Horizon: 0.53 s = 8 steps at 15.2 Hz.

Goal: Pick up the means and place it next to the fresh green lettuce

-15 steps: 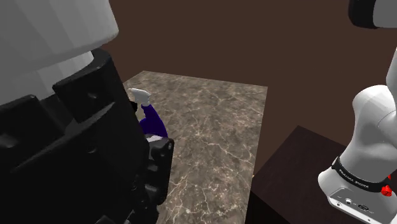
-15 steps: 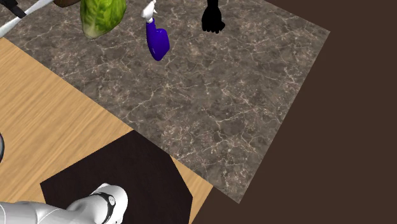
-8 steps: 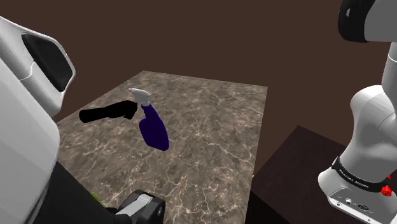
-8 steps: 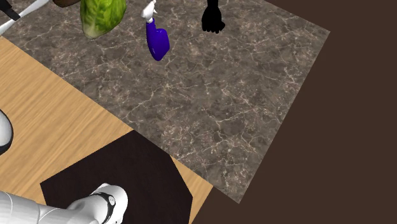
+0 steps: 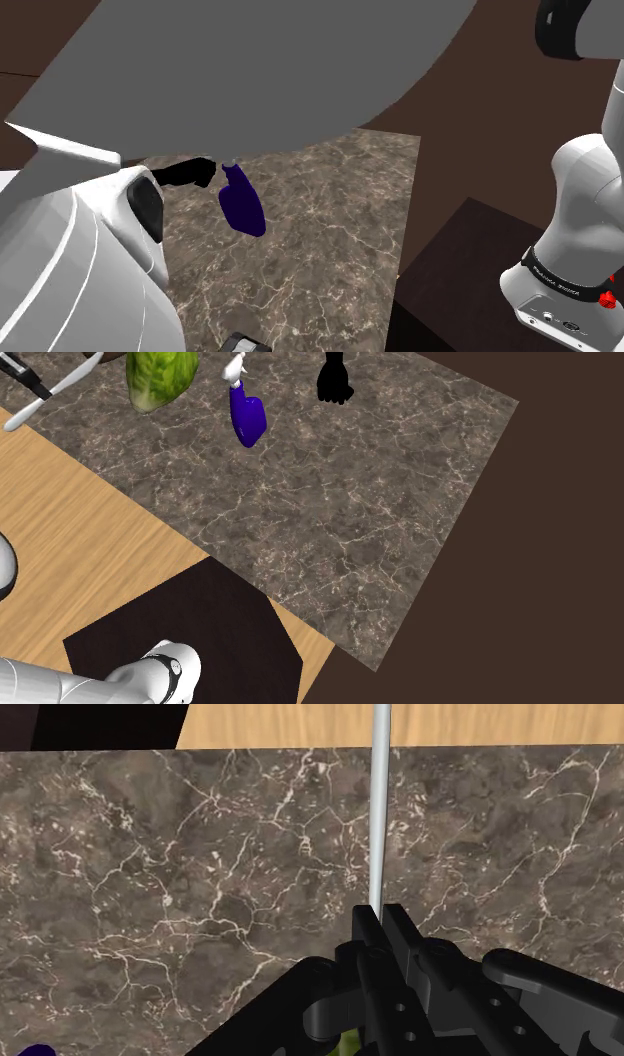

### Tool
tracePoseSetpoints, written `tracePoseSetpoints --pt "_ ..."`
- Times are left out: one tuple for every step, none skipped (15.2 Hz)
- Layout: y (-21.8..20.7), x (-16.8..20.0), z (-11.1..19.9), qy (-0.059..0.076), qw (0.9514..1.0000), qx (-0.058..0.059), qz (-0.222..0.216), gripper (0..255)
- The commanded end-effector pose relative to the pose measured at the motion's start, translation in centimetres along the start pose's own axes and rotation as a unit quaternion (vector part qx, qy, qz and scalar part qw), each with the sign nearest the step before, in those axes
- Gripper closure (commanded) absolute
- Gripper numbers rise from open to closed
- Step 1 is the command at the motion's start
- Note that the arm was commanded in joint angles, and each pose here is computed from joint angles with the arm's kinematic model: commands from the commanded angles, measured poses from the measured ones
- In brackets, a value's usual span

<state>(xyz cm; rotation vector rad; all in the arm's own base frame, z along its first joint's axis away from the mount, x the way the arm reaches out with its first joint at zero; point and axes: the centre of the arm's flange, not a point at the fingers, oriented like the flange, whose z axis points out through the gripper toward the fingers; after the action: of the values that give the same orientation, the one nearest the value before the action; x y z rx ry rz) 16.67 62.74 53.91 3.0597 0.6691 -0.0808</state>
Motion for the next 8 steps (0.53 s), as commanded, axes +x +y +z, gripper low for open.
tracePoseSetpoints --pt "0.0 0.0 1.0 0.0 1.0 0.0 0.0 255" --pt "0.0 0.1 1.5 0.0 1.0 0.0 0.0 255" --pt "0.0 0.1 2.0 0.0 1.0 0.0 0.0 255" --pt "0.0 0.1 2.6 0.0 1.0 0.0 0.0 255" --pt "0.0 0.1 3.1 0.0 1.0 0.0 0.0 255" --pt "0.0 0.2 3.6 0.0 1.0 0.0 0.0 255" --pt "0.0 0.2 4.1 0.0 1.0 0.0 0.0 255" --pt "0.0 0.2 4.7 0.0 1.0 0.0 0.0 255"
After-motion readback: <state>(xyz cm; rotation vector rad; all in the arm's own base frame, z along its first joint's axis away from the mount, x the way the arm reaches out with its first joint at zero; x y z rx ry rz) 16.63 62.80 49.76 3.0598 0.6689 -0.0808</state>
